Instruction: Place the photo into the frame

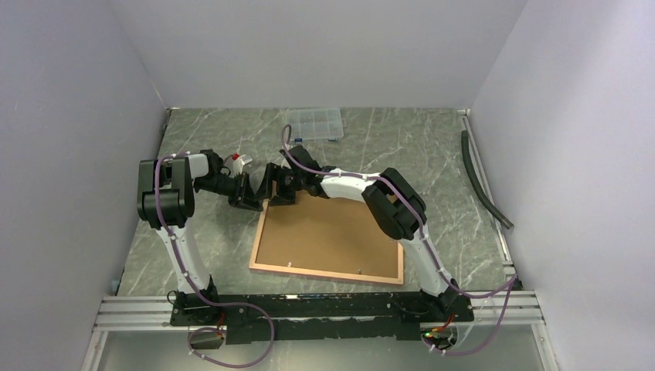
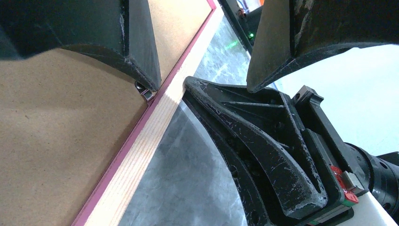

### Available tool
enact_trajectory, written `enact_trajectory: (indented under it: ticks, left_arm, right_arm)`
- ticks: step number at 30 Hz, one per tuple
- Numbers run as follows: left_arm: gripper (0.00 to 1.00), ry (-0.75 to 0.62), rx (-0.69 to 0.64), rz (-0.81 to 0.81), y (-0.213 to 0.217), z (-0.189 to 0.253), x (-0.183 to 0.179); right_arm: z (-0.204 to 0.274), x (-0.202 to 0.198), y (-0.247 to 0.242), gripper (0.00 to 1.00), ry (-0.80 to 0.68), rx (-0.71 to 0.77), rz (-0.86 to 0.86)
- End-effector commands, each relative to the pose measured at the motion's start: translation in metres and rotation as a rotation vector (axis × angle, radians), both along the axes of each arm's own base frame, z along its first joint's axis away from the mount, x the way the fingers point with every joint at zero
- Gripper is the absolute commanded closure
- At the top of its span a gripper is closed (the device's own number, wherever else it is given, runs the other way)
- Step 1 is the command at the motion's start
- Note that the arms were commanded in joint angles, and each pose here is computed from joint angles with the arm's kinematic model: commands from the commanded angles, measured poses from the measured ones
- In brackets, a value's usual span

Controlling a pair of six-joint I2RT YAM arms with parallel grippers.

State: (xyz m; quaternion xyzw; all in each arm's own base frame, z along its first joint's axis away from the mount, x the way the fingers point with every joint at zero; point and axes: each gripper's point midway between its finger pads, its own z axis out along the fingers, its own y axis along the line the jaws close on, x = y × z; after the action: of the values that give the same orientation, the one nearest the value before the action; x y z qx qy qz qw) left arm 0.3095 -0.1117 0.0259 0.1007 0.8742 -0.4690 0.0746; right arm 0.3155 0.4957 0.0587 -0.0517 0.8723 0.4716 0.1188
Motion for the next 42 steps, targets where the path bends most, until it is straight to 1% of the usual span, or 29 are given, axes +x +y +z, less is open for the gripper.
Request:
enact_trajectory:
  ticks: [1,5,8,11,14,16,20,22,24,26,29,32,37,40,42]
  left_arm:
    - [0.88,-0.055,0.053,-0.049,0.000,0.002,-0.001]
    - [0.87,-0.087,0.074,-0.055,0.011,0.013,0.003]
    - [0.86,-0.109,0.100,-0.067,0.024,0.022,0.005]
    - [0.84,-0.155,0.170,-0.108,0.036,0.023,0.001]
    - [0.83,-0.193,0.270,-0.172,0.047,0.013,-0.012]
    - [0.82,-0.222,0.335,-0.226,0.050,0.004,-0.022]
    - [0.82,-0.274,0.438,-0.328,0.049,-0.009,-0.040]
    - [0.82,-0.284,0.477,-0.397,0.044,-0.015,-0.052]
    - [0.82,-0.293,0.493,-0.448,0.038,-0.016,-0.062]
    - [0.82,-0.301,0.498,-0.490,0.032,-0.016,-0.070]
    - [0.82,-0.310,0.503,-0.550,0.025,-0.015,-0.080]
    - [0.82,-0.315,0.499,-0.589,0.019,-0.013,-0.088]
    - [0.82,-0.330,0.502,-0.642,0.014,-0.012,-0.097]
    - [0.83,-0.334,0.496,-0.665,0.010,-0.011,-0.102]
    - [0.83,-0.328,0.488,-0.690,0.007,-0.011,-0.107]
  right_arm:
    - [0.014,0.000,0.005,0.28,-0.048,0.012,0.030]
    - [0.053,0.004,-0.018,0.25,-0.096,0.046,0.007]
    - [0.087,0.011,-0.057,0.19,-0.140,0.039,-0.044]
    - [0.099,0.025,-0.125,0.10,-0.170,-0.051,-0.177]
    - [0.093,0.034,-0.216,0.02,-0.173,-0.218,-0.355]
    - [0.084,0.033,-0.274,0.00,-0.166,-0.330,-0.464]
    - [0.065,0.020,-0.384,0.00,-0.125,-0.477,-0.696]
    - [0.060,0.013,-0.421,0.00,-0.113,-0.510,-0.788]
    - [0.051,0.007,-0.448,0.00,-0.097,-0.550,-0.853]
    - [0.041,0.005,-0.461,0.00,-0.068,-0.567,-0.881]
    - [0.023,0.010,-0.457,0.00,-0.023,-0.544,-0.863]
    - [0.009,0.019,-0.446,0.00,0.012,-0.497,-0.831]
    - [0.002,0.040,-0.429,0.00,0.039,-0.450,-0.778]
    - [0.000,0.053,-0.413,0.00,0.034,-0.447,-0.738]
    - [0.000,0.063,-0.397,0.00,0.030,-0.399,-0.711]
